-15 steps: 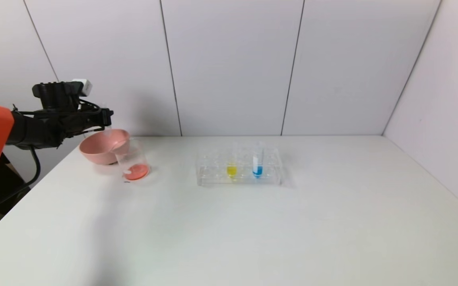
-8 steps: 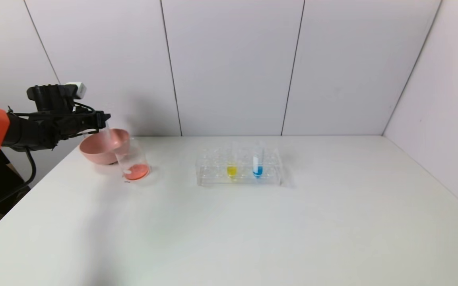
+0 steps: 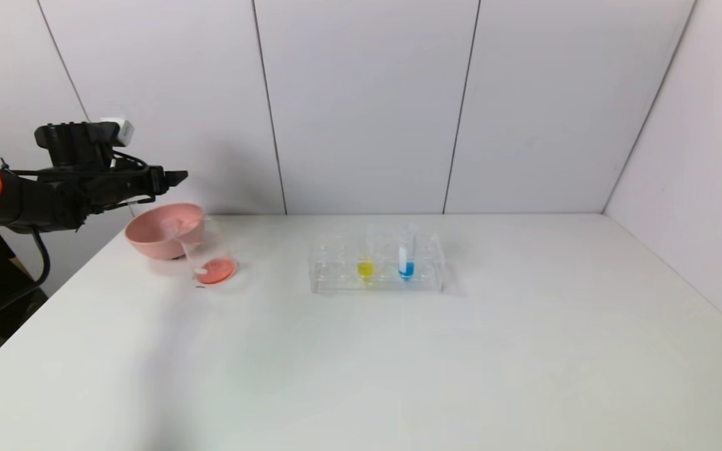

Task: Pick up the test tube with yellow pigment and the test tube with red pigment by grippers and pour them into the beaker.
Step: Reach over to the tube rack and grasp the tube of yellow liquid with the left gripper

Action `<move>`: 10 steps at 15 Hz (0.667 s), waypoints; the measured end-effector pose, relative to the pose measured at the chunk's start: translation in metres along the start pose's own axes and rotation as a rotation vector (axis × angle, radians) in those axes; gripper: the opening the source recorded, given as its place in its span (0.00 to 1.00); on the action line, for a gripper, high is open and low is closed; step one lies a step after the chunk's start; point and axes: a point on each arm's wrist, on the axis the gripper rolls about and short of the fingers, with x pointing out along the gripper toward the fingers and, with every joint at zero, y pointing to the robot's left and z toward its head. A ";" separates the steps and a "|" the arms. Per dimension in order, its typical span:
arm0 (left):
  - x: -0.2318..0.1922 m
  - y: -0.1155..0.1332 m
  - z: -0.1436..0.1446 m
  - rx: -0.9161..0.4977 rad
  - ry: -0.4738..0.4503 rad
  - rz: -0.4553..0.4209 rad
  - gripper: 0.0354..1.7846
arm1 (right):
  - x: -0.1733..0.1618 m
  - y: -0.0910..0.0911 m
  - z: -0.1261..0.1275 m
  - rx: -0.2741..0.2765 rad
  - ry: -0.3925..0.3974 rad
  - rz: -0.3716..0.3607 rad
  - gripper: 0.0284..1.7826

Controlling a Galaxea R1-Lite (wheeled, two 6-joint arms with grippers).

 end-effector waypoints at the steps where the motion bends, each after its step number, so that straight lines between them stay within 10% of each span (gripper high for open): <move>1: -0.004 -0.003 0.004 -0.001 -0.004 -0.005 1.00 | 0.000 0.000 0.000 0.000 0.000 0.000 0.95; 10: -0.074 -0.062 0.035 -0.027 -0.013 -0.118 0.99 | 0.000 0.000 0.000 0.000 0.000 0.000 0.95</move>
